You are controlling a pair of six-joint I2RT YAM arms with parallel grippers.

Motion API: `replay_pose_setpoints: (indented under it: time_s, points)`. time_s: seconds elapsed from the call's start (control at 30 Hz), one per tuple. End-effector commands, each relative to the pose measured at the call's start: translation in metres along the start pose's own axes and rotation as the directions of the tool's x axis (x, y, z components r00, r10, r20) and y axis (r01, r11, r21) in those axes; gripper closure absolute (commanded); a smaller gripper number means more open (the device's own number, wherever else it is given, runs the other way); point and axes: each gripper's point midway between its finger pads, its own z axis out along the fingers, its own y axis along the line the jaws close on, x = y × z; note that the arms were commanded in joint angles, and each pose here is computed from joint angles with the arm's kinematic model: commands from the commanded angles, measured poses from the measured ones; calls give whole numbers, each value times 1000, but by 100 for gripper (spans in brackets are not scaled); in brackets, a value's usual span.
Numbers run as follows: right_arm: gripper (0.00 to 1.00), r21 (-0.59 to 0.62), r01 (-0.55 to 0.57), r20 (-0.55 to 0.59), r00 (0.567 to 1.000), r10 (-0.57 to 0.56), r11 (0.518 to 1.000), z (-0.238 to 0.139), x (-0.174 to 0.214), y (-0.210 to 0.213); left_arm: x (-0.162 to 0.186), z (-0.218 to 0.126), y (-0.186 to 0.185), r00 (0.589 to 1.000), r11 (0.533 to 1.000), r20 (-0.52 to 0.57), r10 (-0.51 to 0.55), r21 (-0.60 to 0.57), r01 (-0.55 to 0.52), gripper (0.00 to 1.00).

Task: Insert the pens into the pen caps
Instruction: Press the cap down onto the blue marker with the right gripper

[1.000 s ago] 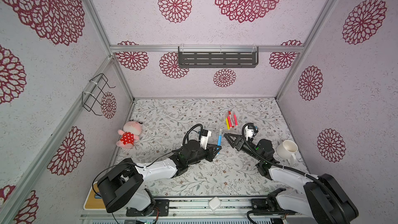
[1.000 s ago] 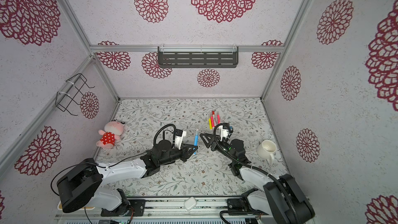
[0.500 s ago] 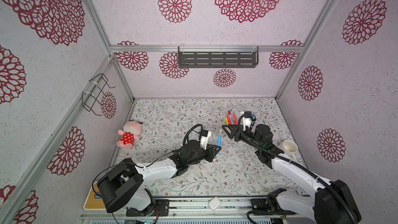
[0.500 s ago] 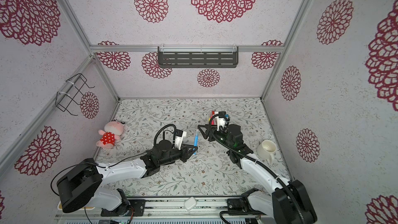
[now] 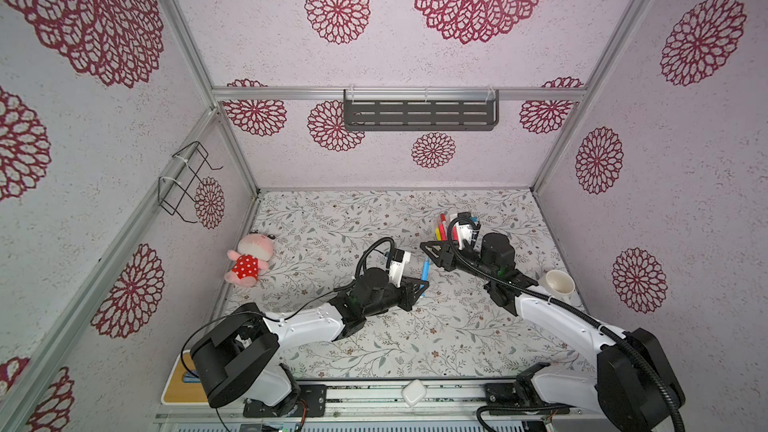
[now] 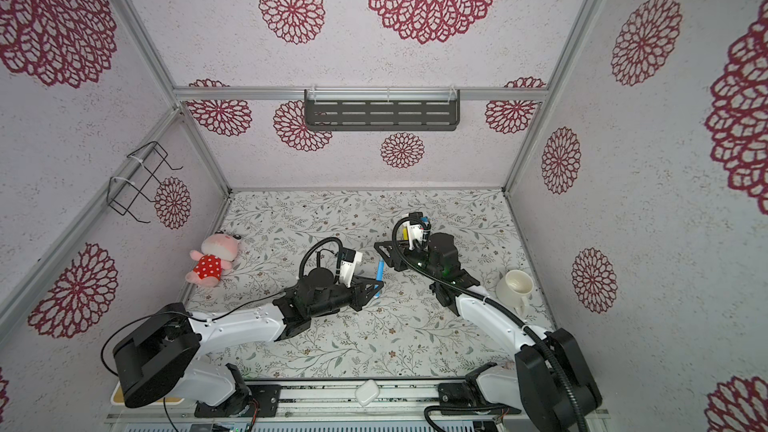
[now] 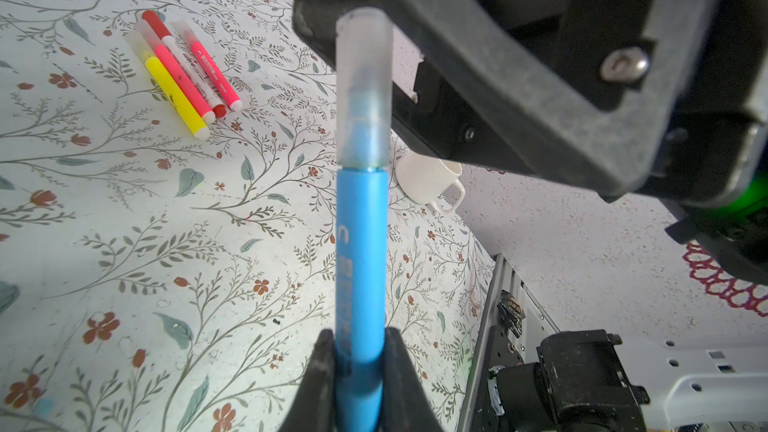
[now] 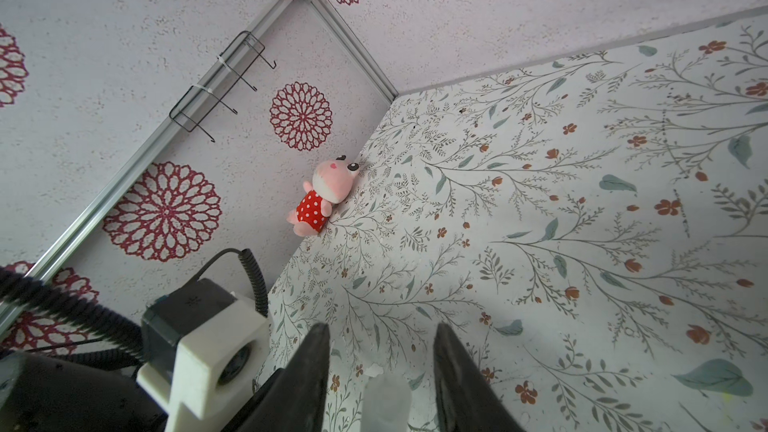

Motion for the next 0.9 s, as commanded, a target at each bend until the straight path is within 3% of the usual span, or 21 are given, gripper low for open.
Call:
replay_pose_setpoints:
  time_s: [0.0,0.17,0.3,0.63,0.87]
  points:
    - [62,-57,41,16,999,-41,997,3,-11,18,-6,3,-8,1000,1000,8,14,20,-14,100]
    - [77,-60,36,-5,999,-36,998,6,-3,18,-7,2,-7,1000,1000,14,19,15,-19,100]
    - [100,-52,21,-35,999,-23,998,10,18,14,-11,-2,-5,999,1000,34,29,4,-29,100]
    - [100,84,-66,-110,991,75,994,3,133,-13,-63,-39,10,980,1000,199,3,20,-7,100]
    - [100,97,-119,-211,968,137,988,-1,205,-11,-92,-64,17,958,1000,284,28,-1,-29,100]
